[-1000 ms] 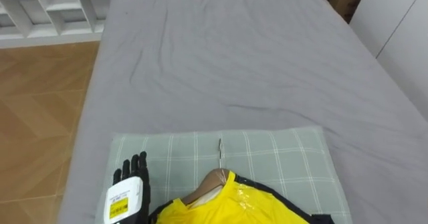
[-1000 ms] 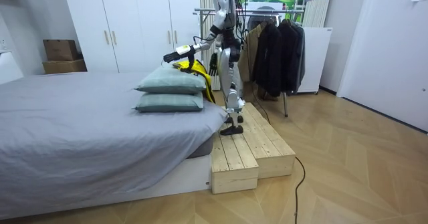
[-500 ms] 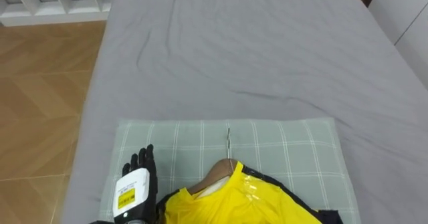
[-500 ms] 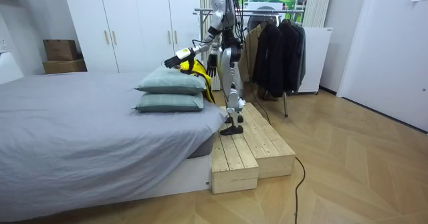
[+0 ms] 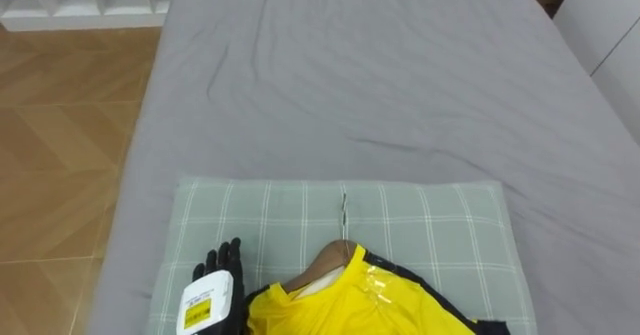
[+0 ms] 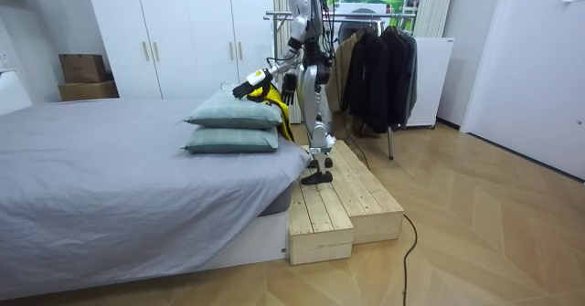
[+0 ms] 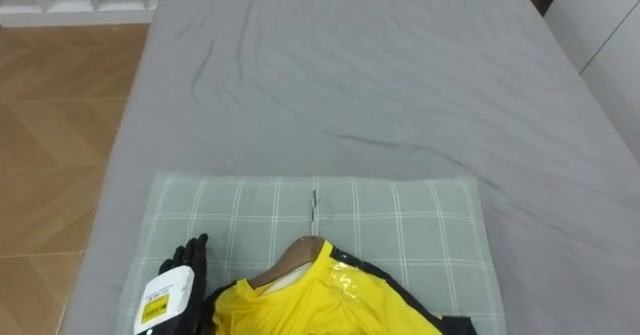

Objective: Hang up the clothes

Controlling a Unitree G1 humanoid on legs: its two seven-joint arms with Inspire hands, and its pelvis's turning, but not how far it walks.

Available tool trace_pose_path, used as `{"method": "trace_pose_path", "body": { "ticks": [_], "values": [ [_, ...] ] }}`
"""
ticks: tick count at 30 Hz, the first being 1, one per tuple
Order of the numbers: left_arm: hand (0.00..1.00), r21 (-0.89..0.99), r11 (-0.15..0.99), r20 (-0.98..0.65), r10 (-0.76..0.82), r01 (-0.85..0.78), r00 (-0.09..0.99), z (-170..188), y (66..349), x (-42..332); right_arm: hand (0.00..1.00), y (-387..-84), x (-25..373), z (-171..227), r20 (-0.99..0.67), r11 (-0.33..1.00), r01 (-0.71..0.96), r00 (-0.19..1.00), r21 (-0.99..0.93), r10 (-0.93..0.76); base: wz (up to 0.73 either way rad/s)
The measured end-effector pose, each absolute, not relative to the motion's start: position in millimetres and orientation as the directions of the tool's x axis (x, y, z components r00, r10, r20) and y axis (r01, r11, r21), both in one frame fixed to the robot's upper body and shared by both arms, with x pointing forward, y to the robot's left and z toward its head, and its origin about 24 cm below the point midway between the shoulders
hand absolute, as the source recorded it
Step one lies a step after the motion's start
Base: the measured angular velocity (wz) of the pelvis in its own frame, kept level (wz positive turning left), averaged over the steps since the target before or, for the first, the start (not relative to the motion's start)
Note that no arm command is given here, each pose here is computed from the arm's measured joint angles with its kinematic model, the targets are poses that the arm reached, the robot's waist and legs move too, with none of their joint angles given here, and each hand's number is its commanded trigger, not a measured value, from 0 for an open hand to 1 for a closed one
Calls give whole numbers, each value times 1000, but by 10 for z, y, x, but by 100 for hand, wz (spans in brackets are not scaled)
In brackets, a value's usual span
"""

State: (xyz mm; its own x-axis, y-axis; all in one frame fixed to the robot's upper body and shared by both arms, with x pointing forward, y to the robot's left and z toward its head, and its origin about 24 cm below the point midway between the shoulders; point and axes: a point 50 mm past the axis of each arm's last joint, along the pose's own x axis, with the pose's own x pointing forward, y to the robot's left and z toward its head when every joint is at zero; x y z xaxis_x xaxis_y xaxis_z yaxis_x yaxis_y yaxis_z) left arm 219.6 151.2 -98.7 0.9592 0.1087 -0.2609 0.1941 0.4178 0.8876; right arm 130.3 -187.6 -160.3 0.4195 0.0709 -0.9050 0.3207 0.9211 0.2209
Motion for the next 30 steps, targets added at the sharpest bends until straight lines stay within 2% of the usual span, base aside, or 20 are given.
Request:
{"method": "trace_pose_path", "body": {
  "ticks": [8, 21, 30],
  "values": [
    [0, 879, 404, -306, 72, 253, 949, -1076, 1448, 2055, 0, -1879, 1301, -1603, -905, 918, 328, 420, 223, 70, 2],
    [0, 920, 290, -246, -100, 265, 964, -987, 1179, 2117, 0, -1875, 1274, -1610, -905, 918, 321, 417, 233, 84, 1],
    [0, 920, 230, -282, -178, 318, 943, -1004, 1032, 2093, 0, -1870, 1259, -1614, -905, 919, 309, 412, 245, 103, 0]
  ]
}}
